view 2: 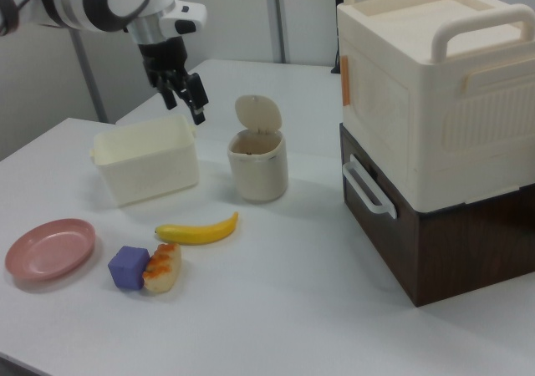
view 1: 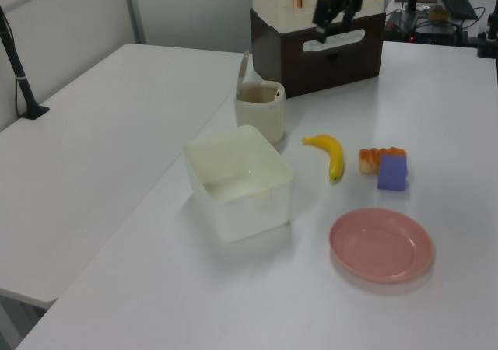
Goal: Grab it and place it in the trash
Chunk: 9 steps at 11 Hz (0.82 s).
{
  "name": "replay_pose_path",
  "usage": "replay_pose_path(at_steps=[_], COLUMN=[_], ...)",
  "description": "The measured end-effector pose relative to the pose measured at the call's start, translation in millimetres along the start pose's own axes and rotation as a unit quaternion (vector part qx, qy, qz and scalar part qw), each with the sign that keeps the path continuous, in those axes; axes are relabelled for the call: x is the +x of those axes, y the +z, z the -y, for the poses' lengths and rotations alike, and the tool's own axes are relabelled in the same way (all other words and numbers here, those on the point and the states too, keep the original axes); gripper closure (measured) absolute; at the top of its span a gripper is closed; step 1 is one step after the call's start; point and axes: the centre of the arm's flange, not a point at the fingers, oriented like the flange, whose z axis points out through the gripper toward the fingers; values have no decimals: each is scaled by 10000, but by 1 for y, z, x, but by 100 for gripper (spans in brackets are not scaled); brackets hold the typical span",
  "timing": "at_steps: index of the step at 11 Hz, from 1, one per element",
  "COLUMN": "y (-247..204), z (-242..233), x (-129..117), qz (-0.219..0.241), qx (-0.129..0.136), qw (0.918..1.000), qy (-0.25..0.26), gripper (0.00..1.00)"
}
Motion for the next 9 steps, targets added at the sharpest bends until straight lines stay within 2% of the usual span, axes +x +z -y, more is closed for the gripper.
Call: replay_pose_path(at_steps=[3,6,9], y=[-25,-43,-39], z=[-20,-35,-44], x=[-29,-44,-50], qz=[354,309,408], qx=[-23,10,-202], qw=[9985,9983,9961], qy=[-406,-496,-760], gripper=[0,0,0])
